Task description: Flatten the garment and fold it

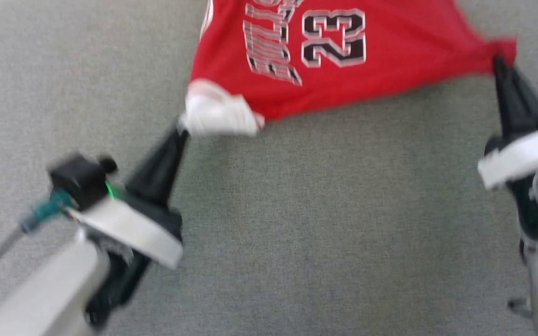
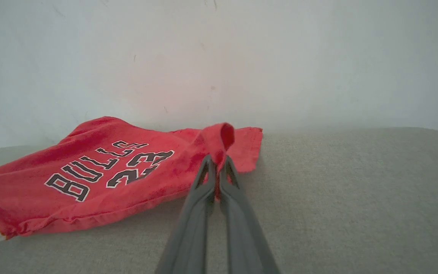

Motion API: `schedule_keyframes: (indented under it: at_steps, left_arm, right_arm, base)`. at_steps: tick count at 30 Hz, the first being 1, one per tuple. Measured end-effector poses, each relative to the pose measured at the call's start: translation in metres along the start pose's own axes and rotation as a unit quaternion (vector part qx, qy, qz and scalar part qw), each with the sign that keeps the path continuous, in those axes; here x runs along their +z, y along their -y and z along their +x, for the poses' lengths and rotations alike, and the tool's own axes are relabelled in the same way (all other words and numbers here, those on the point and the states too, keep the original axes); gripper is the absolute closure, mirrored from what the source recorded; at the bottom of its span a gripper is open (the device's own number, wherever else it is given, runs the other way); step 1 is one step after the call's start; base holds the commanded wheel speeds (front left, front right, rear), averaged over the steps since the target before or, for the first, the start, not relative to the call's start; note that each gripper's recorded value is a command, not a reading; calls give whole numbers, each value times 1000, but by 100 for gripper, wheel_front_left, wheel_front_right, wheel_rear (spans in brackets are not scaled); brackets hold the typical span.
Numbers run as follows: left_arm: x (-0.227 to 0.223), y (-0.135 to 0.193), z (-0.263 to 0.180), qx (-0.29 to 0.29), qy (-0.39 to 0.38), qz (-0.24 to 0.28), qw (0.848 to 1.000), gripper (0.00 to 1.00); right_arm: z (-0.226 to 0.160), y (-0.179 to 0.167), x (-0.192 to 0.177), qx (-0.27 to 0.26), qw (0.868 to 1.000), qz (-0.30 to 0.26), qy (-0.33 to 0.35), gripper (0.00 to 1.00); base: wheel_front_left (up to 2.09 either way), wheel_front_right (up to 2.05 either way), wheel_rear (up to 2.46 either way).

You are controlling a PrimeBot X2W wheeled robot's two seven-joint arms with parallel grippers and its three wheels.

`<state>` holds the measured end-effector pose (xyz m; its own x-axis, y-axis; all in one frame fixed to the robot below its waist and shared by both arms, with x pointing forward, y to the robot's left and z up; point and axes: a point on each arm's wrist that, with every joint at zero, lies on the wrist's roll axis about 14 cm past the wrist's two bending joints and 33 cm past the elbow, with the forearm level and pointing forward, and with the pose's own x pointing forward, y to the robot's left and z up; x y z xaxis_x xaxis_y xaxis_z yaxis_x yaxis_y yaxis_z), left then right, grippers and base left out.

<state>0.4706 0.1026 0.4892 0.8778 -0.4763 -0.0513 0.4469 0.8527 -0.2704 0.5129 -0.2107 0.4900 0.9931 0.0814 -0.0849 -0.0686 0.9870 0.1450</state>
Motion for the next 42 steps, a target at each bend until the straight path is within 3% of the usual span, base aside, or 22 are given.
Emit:
schedule_keyframes:
  at_steps: [14, 28, 37, 42]
  left_arm:
    - [-54, 35, -96, 34, -121, -69, 990, 100]
    - [-66, 67, -173, 46, -199, -133, 970, 100]
    - [-53, 89, -188, 29, -199, -156, 967, 100]
    - [-44, 86, -179, 23, -187, -134, 973, 100]
  right_arm:
    - [-99, -2, -25, -34, 996, 54, -57, 100]
    - [-189, -7, -47, -44, 980, 98, -166, 100]
    - [-215, -8, -39, -44, 977, 108, -181, 100]
    - [-211, -2, -34, -52, 977, 106, -175, 100]
  base:
    - [0, 0, 0]
    - [0, 0, 0]
    - [0, 0, 0]
    - [0, 0, 0]
